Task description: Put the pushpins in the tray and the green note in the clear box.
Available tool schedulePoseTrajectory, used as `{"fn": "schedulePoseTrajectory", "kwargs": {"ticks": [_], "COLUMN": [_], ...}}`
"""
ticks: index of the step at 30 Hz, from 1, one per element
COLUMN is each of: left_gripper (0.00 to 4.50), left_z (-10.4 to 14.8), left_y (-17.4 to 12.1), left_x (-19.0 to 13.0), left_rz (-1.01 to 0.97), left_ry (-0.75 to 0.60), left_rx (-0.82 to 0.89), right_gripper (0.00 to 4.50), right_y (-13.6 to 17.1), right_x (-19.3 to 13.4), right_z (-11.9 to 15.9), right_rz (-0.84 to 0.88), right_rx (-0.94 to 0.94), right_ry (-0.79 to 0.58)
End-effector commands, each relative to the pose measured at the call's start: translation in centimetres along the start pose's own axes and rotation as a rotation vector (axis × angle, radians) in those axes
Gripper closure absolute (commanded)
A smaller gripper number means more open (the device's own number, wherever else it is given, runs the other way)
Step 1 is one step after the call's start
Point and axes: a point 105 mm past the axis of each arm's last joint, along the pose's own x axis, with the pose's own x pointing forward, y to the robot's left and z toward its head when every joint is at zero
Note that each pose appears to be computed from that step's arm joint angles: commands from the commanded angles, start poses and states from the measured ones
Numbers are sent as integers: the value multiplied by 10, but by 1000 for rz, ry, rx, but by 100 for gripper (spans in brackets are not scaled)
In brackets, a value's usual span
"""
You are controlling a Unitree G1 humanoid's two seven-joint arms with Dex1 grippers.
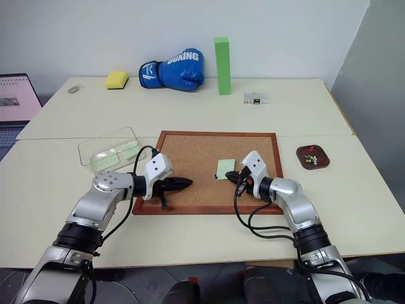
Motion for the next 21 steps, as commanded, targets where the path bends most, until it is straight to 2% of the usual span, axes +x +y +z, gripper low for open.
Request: {"fn": "schedulePoseTrajectory", "kwargs": {"ticks": [1, 12, 16, 21], "left_gripper": [450, 450, 450, 450], "left_z": [-26, -26, -27, -29], "left_y": [-12, -13, -14, -15], "left_x": [2, 3, 1, 0], "left_rz": [-47, -54, -52, -50], "left_ry": [98, 102, 103, 104], "left_rx": [-44, -43, -47, -54], "right_gripper": [448, 448, 448, 448], "right_y": [5, -11, -38, -99], "right_x": [-3, -10, -30, -81], "right_z": [18, 26, 35, 54], "right_rz": [11, -53, -205, -587], "right_rx": [-26, -55, -63, -71], "right_ry": [-51, -51, -67, -113]}}
